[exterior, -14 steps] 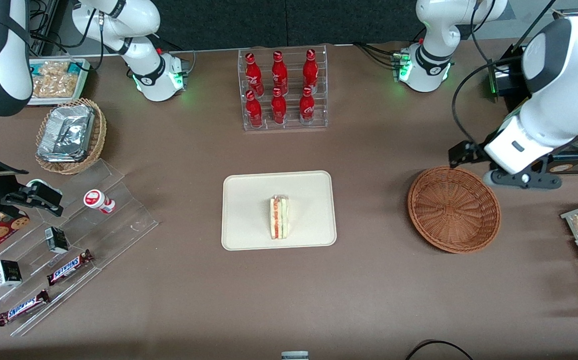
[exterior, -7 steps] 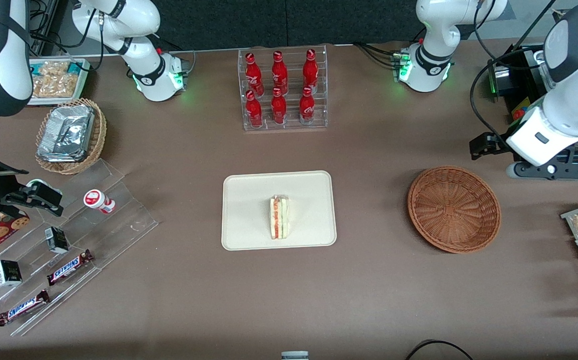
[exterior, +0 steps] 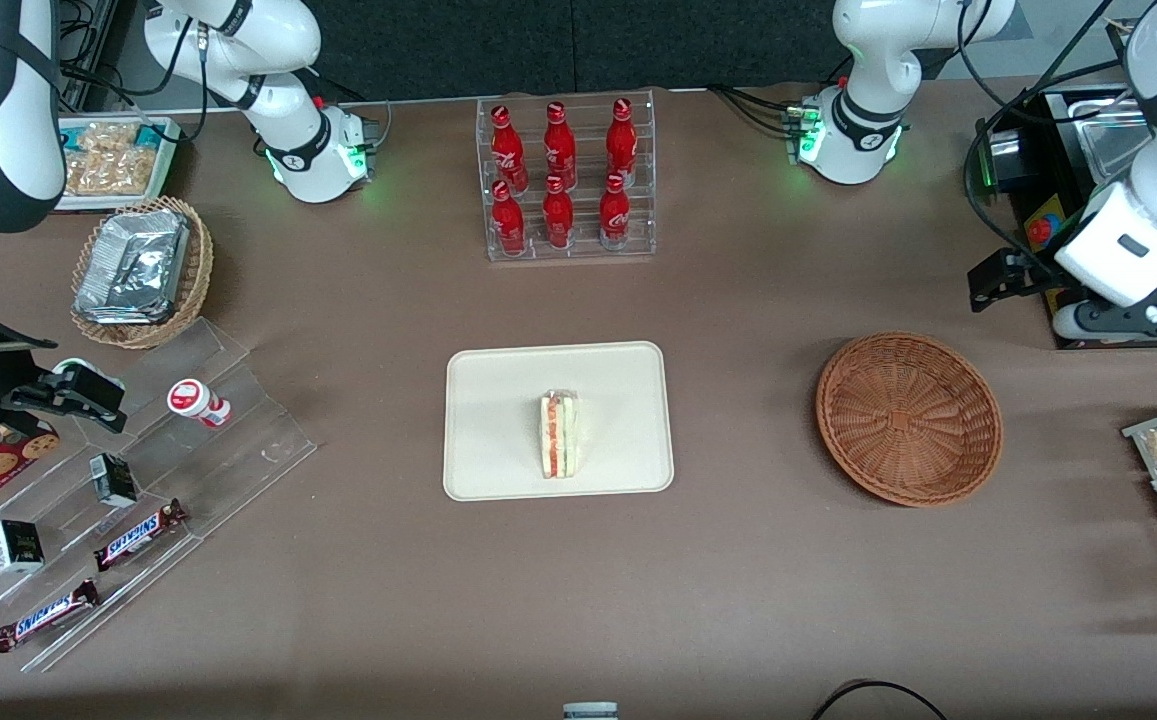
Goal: Place sandwich from basket to tray
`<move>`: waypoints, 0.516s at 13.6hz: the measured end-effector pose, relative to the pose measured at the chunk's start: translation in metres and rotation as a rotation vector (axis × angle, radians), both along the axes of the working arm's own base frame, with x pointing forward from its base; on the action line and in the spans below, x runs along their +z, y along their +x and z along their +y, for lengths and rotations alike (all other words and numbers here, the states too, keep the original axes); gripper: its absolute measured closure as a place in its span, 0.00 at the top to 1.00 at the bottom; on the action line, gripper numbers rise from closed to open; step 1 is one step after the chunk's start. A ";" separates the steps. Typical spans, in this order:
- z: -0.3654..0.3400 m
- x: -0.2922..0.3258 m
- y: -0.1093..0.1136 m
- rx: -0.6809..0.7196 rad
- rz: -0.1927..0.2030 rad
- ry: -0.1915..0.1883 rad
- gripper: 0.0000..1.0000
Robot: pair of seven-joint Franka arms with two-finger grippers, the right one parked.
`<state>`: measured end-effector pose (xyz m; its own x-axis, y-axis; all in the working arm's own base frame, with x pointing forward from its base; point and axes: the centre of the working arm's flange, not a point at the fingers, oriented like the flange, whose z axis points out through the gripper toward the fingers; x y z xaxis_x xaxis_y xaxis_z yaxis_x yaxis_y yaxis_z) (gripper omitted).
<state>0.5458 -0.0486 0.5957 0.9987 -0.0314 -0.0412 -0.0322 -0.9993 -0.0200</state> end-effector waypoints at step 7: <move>0.001 0.038 -0.029 0.006 -0.079 -0.011 0.96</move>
<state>0.5164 -0.0478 0.6340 0.9990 -0.0252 0.0381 -0.0248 -0.9996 -0.0108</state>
